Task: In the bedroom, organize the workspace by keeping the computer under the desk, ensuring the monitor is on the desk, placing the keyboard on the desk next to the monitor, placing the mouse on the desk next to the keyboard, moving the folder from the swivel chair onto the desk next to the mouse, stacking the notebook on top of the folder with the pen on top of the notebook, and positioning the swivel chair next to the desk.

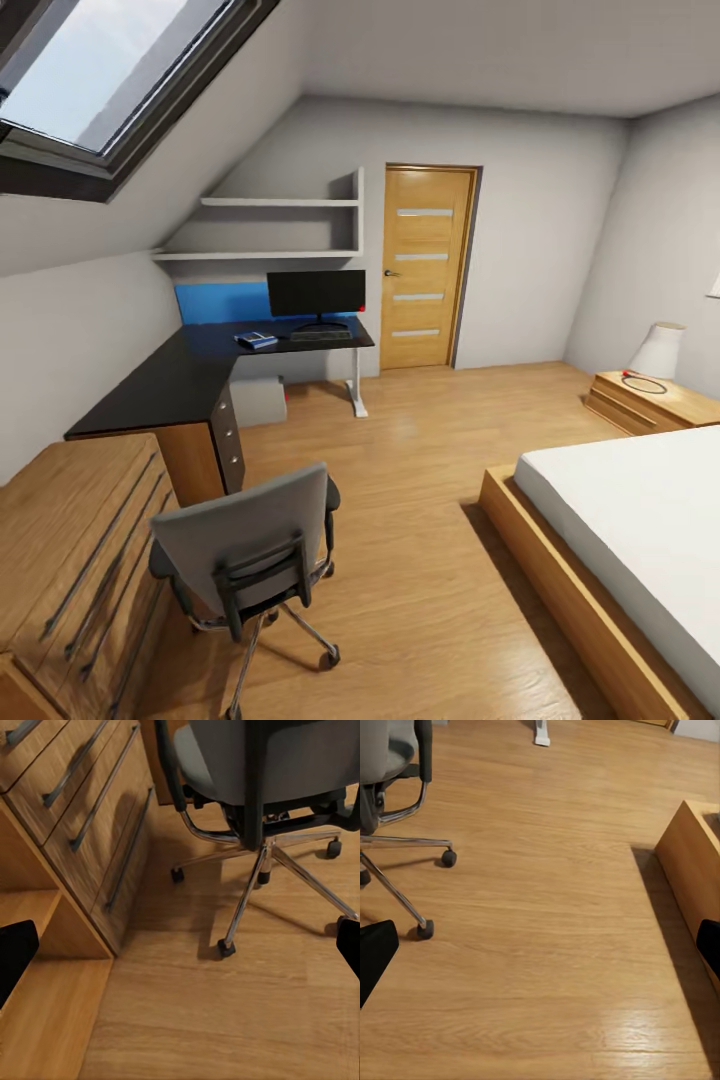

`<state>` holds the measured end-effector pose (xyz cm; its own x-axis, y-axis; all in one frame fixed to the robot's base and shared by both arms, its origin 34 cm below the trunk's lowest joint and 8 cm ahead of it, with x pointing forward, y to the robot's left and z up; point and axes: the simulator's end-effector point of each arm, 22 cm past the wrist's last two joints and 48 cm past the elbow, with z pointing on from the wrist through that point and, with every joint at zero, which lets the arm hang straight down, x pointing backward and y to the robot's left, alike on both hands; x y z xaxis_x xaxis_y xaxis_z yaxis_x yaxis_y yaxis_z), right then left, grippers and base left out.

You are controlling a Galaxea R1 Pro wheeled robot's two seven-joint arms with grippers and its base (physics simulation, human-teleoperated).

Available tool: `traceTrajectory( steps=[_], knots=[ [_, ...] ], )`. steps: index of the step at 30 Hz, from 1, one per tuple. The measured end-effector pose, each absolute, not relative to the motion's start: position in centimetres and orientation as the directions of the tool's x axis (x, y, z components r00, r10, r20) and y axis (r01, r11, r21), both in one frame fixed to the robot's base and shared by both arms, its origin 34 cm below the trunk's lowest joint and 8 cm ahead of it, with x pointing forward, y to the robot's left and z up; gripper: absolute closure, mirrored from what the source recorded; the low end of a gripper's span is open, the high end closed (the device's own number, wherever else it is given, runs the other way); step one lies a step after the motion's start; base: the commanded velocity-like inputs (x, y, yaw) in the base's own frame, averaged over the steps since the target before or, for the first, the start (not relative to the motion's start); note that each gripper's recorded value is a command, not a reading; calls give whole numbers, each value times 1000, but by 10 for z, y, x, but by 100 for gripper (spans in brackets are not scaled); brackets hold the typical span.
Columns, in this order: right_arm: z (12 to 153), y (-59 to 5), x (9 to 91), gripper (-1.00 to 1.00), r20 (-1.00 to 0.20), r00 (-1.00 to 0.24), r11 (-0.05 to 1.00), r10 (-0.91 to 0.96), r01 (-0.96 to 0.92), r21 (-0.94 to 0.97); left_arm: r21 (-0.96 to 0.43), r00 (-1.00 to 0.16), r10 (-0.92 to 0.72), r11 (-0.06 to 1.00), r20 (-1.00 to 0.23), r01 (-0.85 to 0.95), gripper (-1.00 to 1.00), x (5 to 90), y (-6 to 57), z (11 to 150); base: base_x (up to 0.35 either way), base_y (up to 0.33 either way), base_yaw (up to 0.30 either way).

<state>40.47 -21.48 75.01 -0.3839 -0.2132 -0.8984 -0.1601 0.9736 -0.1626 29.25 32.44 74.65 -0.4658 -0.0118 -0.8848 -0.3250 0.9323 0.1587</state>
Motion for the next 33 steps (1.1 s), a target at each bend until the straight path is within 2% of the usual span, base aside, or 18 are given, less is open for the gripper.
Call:
traceTrajectory(
  steps=[24, 33],
  knots=[
    [750, -215, 404, -100, -898, -385, 973, -214, -161, -163, 159, -466, -12, 932, -885, -325, -100, 292, 324, 747, 0, 142, 0],
    [750, -215, 404, -100, -897, -386, 973, -214, -162, -163, 159, -466, -12, 932, -885, -325, -100, 292, 324, 746, 0, 39, 0]
  ],
)
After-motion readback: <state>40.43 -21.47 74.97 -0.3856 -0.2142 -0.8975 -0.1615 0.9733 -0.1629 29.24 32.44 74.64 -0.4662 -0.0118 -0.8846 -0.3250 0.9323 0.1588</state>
